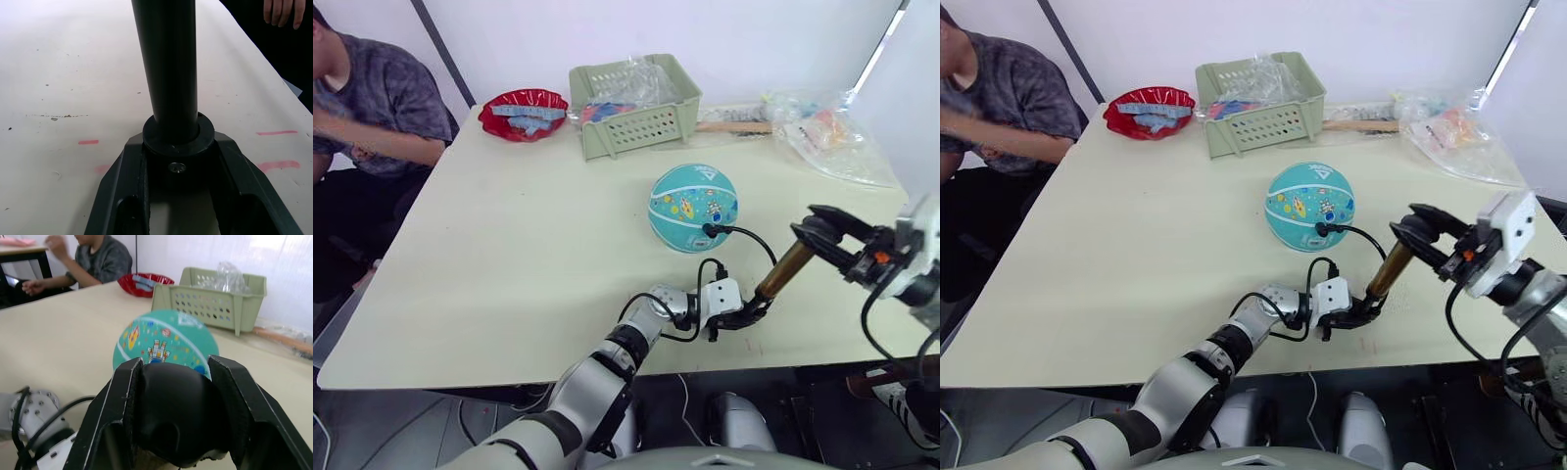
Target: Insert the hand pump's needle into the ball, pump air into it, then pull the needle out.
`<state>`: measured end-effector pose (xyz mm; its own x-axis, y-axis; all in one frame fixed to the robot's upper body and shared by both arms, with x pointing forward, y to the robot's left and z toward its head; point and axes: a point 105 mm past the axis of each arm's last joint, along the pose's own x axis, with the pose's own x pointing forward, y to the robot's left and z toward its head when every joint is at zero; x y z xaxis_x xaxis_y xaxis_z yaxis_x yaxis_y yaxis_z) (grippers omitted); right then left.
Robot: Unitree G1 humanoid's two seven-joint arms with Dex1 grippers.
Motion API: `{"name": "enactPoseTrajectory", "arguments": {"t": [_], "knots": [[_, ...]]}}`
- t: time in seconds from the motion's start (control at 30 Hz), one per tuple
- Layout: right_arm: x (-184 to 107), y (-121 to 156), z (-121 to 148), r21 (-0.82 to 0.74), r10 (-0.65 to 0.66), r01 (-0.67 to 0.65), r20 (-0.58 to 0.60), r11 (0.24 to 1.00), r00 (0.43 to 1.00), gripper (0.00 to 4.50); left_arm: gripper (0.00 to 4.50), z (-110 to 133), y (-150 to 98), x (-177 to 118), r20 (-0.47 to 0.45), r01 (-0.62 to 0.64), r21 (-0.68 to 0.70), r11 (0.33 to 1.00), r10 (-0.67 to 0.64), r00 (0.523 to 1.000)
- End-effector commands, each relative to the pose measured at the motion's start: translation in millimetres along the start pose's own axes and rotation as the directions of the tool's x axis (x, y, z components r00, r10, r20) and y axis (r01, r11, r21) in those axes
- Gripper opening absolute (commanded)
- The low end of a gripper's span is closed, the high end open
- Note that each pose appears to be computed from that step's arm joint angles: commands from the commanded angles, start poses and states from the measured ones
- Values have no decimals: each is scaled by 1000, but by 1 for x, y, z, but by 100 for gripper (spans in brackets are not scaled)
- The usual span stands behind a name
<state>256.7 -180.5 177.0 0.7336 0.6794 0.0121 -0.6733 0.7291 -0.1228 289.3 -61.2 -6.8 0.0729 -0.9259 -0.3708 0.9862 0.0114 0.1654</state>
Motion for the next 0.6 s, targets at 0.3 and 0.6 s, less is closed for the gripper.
{"name": "enactPoseTrajectory", "arguments": {"t": [0.3,0.6], "knots": [[5,32,-79,129,59,-38,-165,991,985,160,113,-36,-21,-4,-120,56,-72,996,-64,991],[6,5,10,36,45,-48,85,998,995,160,113,-36,-21,-4,-119,58,-75,995,-66,991]]}}
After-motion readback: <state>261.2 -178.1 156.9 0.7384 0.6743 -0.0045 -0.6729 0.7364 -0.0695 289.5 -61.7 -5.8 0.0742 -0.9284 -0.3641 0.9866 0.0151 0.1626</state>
